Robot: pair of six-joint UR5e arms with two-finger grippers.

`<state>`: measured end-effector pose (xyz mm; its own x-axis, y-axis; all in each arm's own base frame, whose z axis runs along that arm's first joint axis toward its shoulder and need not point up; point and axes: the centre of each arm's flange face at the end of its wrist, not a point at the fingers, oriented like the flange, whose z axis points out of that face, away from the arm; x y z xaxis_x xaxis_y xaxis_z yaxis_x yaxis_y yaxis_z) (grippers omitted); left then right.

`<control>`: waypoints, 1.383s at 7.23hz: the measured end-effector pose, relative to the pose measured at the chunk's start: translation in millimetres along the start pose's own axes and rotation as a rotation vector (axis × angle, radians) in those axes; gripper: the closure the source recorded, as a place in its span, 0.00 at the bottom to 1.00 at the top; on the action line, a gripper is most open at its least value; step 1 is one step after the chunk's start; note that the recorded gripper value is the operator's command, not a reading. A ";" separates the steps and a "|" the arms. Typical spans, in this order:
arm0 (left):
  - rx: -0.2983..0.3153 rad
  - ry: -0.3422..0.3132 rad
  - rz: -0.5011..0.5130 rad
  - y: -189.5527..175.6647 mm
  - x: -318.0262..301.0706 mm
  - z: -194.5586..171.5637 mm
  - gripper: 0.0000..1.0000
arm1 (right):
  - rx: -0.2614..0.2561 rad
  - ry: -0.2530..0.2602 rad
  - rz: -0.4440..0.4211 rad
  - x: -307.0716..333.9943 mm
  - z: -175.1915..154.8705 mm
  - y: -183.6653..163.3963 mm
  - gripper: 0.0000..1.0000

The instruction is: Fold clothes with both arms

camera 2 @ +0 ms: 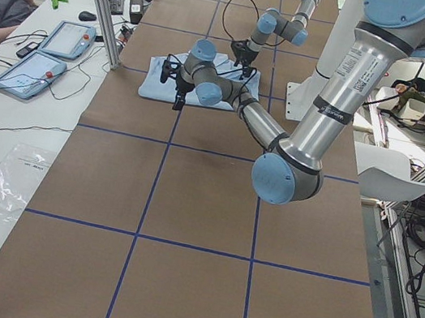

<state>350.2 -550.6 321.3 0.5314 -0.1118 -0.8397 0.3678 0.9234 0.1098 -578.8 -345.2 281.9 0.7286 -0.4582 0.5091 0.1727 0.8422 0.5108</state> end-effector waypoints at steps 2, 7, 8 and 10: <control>0.000 0.001 0.001 0.0 1.4 0.1 0.00 | -0.009 0.027 -0.026 16.7 7.9 -1.2 0.00; -0.014 0.010 0.004 8.4 13.2 4.4 0.00 | -0.077 0.102 -0.070 179.4 -3.3 29.5 0.00; -0.016 0.011 0.005 9.3 14.4 4.6 0.00 | -0.081 0.093 -0.071 208.5 -20.1 33.3 0.00; -0.016 0.012 0.009 9.5 15.7 4.9 0.00 | -0.041 0.034 -0.048 200.7 -37.1 -17.2 0.00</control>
<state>365.7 -545.4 311.7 0.5251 -0.0991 -0.8453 0.3505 0.9302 0.1087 -411.0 -441.0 349.6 0.7409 -0.4891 0.4603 0.2345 0.8306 0.5050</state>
